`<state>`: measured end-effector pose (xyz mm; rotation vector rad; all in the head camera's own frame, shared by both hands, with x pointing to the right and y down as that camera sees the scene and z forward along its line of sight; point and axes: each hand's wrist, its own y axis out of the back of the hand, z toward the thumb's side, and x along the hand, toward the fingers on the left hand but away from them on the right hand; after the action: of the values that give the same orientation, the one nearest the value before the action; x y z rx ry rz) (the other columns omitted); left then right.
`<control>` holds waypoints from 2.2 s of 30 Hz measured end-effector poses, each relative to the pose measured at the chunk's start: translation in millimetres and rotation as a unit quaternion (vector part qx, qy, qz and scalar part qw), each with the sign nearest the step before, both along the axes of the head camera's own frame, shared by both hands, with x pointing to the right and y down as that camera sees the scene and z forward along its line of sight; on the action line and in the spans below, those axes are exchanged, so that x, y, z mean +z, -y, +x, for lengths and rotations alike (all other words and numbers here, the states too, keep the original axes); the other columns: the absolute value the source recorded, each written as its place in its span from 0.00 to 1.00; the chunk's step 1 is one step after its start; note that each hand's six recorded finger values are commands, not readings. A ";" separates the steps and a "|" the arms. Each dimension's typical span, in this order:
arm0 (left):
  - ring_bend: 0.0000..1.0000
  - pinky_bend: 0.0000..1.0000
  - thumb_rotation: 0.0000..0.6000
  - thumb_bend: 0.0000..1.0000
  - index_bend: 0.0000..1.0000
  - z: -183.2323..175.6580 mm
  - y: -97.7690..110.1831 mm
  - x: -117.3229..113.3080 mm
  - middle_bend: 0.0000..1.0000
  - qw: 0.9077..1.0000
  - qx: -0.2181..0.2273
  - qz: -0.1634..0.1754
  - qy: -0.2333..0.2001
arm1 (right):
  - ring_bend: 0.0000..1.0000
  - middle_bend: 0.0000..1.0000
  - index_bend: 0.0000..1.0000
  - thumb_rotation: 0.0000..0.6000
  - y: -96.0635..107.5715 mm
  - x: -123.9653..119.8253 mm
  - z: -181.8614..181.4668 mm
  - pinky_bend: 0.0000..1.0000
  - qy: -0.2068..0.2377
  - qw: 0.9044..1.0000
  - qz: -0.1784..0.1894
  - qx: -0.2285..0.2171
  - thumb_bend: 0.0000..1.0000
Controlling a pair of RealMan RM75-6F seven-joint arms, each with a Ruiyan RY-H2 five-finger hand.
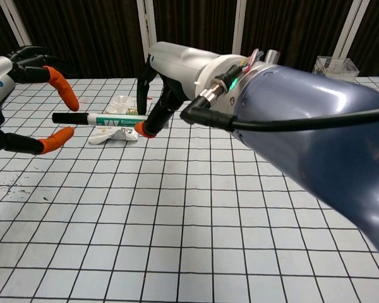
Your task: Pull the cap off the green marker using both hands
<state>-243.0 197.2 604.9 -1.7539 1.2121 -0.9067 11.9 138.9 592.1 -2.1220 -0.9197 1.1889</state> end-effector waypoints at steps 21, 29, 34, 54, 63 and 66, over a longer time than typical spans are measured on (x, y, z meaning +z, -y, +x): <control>0.00 0.03 1.00 0.52 0.57 -4.5 1.3 -0.7 0.25 1.000 -0.012 0.009 -0.011 | 0.12 0.15 0.86 1.00 -1.8 1.7 -0.7 0.00 0.001 1.000 -0.001 -0.001 0.51; 0.00 0.03 1.00 0.52 0.57 -23.0 -1.8 -6.4 0.25 0.999 -0.034 0.014 -0.019 | 0.12 0.15 0.86 1.00 -0.7 7.4 6.9 0.00 0.004 1.000 -0.009 0.010 0.51; 0.00 0.03 1.00 0.52 0.57 -41.9 -8.3 -3.6 0.25 0.998 -0.052 0.006 -0.022 | 0.12 0.15 0.86 1.00 1.7 15.9 20.1 0.00 -0.001 1.000 -0.016 0.023 0.51; 0.00 0.00 1.00 0.49 0.12 -81.6 -12.0 45.6 0.02 0.996 -0.071 -0.047 -0.015 | 0.09 0.13 0.34 1.00 -3.8 100.1 88.6 0.00 -0.042 0.994 -0.076 0.063 0.39; 0.00 0.00 1.00 0.48 0.00 -67.1 -15.7 38.2 0.00 0.997 -0.042 -0.062 -0.017 | 0.07 0.06 0.03 1.00 -5.1 106.6 95.7 0.00 -0.035 0.992 -0.091 0.077 0.27; 0.00 0.00 1.00 0.48 0.01 -70.3 -13.8 24.4 0.00 0.998 -0.041 -0.044 -0.017 | 0.07 0.06 0.03 1.00 -0.7 100.2 103.7 0.00 -0.027 0.992 -0.086 0.090 0.27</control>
<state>-313.2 211.0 629.3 -1.8054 1.2926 -0.9949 115.5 139.6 692.3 -2.1636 -1.0344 1.4551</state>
